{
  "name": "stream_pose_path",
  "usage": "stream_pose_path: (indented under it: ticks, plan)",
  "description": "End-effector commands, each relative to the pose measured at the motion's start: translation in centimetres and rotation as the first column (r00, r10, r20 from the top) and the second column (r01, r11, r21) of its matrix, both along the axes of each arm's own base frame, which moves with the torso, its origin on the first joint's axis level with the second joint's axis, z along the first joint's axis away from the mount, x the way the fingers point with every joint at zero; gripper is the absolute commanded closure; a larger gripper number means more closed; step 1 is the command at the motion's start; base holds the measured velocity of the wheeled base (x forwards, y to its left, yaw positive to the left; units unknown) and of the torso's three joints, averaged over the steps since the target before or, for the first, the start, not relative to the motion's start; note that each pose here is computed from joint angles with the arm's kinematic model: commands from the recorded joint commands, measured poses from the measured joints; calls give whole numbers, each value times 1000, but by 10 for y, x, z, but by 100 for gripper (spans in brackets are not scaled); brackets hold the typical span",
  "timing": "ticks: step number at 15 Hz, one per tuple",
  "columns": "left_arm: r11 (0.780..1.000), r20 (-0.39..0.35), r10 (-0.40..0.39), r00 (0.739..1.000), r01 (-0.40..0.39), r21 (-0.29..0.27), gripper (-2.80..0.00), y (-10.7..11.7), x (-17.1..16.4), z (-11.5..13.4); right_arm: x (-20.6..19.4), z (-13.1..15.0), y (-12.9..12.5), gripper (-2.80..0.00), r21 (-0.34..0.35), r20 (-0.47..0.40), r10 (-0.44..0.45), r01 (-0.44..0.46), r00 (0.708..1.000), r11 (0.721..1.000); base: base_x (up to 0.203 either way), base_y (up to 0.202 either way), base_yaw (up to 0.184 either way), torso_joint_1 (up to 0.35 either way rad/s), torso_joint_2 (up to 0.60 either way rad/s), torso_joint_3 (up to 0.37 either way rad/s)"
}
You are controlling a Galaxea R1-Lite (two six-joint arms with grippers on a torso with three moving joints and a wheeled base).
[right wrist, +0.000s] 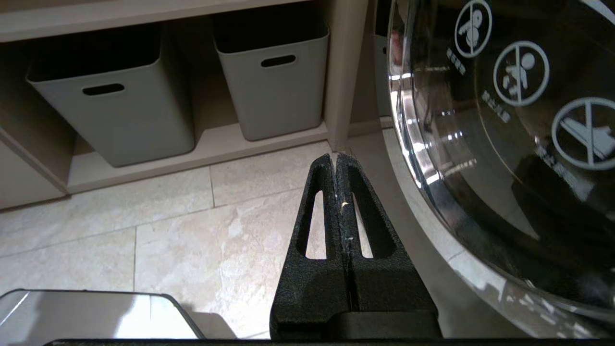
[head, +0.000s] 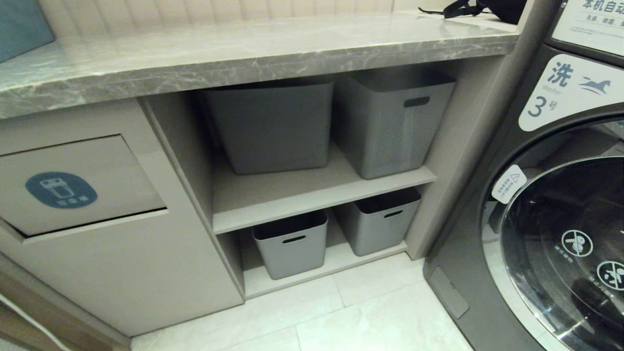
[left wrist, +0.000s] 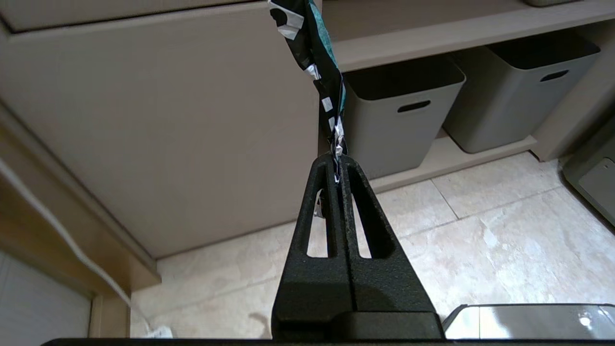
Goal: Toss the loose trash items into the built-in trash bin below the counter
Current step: Put the garbage in the trash can
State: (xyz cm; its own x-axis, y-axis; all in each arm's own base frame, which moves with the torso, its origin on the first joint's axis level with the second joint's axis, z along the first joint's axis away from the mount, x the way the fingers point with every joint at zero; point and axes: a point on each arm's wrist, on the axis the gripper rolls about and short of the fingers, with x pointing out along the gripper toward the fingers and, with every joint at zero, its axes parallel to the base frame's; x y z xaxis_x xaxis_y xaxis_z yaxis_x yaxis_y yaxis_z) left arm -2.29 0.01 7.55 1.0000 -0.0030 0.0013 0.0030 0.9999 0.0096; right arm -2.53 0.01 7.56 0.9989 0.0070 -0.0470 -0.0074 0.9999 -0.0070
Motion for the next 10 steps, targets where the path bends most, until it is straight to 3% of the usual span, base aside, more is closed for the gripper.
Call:
stream_pose_path:
  ticks: [1,10]
  plan:
    - [1000,0,0,1000,0,1,0,0,0,0,0,0,0,0,0,1,1,-1,1000,1000,193,0,-2,2,6,0]
    - [1000,0,0,1000,0,-2,0,0,0,0,0,0,0,0,0,-1,1,-1,1000,1000,195,0,-1,2,2,1]
